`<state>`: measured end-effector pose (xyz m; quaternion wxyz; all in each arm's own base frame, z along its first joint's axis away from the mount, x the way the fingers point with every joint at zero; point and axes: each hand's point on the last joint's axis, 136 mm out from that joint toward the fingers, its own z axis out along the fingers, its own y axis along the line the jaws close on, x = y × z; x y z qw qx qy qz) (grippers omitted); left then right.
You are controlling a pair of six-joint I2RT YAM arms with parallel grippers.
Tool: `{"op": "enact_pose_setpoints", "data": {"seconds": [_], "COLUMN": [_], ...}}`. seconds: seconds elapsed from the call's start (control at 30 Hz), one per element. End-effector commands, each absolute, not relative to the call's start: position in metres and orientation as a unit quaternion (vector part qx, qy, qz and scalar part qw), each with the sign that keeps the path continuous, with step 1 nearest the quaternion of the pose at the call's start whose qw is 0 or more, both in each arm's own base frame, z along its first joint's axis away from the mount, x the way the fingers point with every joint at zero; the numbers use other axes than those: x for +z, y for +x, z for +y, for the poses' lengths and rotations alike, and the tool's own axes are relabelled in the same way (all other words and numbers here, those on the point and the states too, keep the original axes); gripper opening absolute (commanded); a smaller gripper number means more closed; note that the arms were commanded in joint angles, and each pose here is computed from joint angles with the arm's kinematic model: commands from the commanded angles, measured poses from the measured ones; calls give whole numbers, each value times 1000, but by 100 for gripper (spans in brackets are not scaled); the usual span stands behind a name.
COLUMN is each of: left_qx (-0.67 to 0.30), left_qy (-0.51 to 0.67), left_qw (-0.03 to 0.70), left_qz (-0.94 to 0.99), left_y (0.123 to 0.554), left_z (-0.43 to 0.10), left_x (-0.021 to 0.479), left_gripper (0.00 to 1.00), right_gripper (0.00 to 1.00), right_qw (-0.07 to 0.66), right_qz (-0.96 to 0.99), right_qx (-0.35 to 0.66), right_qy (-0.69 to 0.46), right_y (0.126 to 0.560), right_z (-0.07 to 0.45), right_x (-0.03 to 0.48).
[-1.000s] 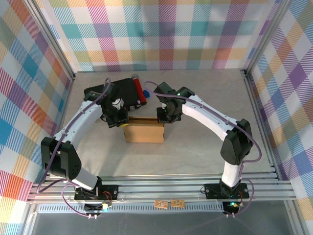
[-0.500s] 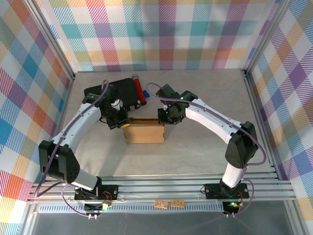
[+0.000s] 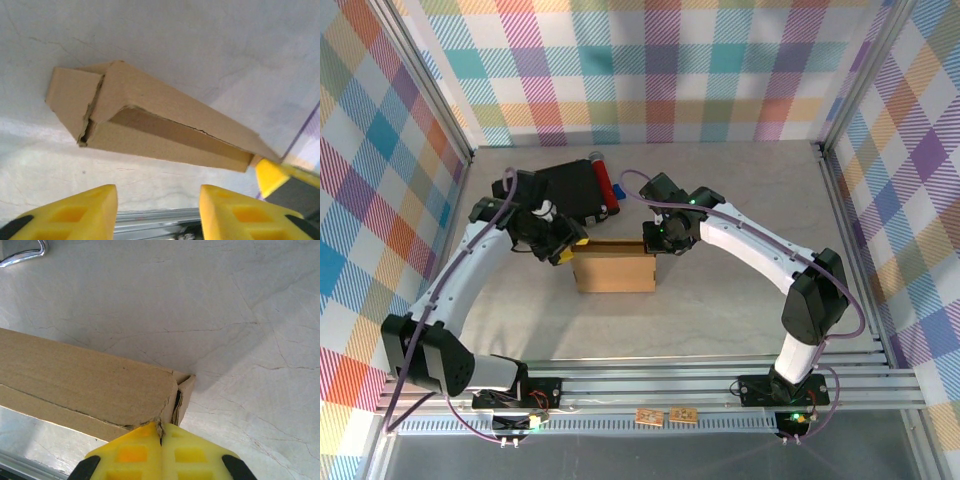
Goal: Fold the paper box
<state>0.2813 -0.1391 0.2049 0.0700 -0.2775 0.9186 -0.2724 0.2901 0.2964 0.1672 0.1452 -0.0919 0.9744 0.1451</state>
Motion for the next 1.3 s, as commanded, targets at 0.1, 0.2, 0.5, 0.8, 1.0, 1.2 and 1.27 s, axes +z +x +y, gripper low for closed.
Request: {"op": "enact_pose_setpoints", "data": {"seconds": [0.1,0.2,0.5,0.8,1.0,1.2,1.27], "left_qx": [-300,-344,-352,-330,-329,-323,-320], "left_qy": [-475,-524,-547,-547,-554,-556,-557], "left_qw": [35,32,35,6,-3,-3,-3], "left_qz": [826,779,759,769,765,766,766], "left_y": [267,276,299,289,287,282,280], "left_z": [-127,-133,-137,-138,-139,-136,-135], "left_x": [204,202,185,156,138,130,127], "left_gripper": [59,63,75,74,66,62,61], "right_gripper": [0,0,0,0,0,0,0], "right_qw": [85,86,89,90,95,97,99], "right_qz": [986,986,986,985,984,983,982], "right_qx": [100,102,102,103,104,102,104], "right_qy": [-102,-101,-102,-102,-107,-114,-120], "right_y": [265,266,265,265,263,258,256], "right_z": [279,279,278,278,276,271,271], "right_x": [137,138,139,139,134,128,127]}}
